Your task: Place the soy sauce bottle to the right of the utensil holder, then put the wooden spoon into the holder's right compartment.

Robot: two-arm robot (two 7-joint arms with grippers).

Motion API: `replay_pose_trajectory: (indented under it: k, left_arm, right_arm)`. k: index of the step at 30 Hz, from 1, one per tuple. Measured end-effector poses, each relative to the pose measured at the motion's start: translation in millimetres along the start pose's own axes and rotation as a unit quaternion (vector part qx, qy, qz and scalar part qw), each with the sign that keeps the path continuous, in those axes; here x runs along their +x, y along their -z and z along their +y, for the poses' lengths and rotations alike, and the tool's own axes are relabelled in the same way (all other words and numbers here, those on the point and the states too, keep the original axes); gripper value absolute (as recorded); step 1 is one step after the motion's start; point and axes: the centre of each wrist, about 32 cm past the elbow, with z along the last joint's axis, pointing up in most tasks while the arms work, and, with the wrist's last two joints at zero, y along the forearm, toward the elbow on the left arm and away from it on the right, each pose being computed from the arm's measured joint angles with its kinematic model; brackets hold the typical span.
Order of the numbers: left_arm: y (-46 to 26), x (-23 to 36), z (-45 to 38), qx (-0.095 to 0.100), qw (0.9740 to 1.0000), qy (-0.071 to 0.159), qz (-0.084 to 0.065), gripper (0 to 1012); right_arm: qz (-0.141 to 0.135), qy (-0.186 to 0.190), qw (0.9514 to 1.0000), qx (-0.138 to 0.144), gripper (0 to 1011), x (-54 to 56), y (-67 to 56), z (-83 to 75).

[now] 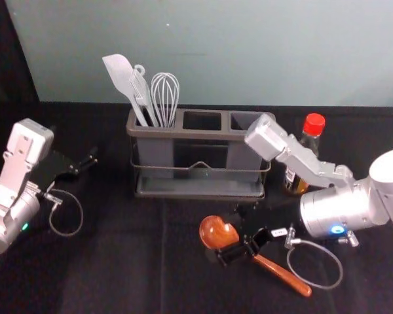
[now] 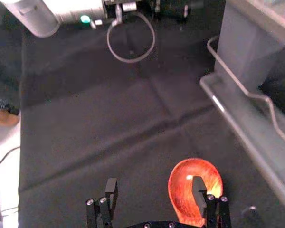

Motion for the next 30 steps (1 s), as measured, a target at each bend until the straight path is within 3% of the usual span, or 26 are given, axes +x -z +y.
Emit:
replay_pose_trajectory:
  k: [5, 14, 30]
  left_arm:
    - [0.0, 0.0, 0.0, 0.0, 1.0, 0.0, 0.0, 1005]
    - [0.0, 0.0, 0.0, 0.0, 1.0, 0.0, 0.0, 1005]
    - [0.0, 0.0, 0.0, 0.0, 1.0, 0.0, 0.0, 1005]
  right_arm:
    - [0.005, 0.008, 0.9997, -0.022, 1002, 1.4, -1.3, 4.1]
    - [-0.012, 0.035, 0.9978, -0.056, 1002, 6.4, 3.1, 14.6]
    - [-0.037, 0.058, 0.9954, -0.066, 1002, 12.2, 0.2, 26.7]
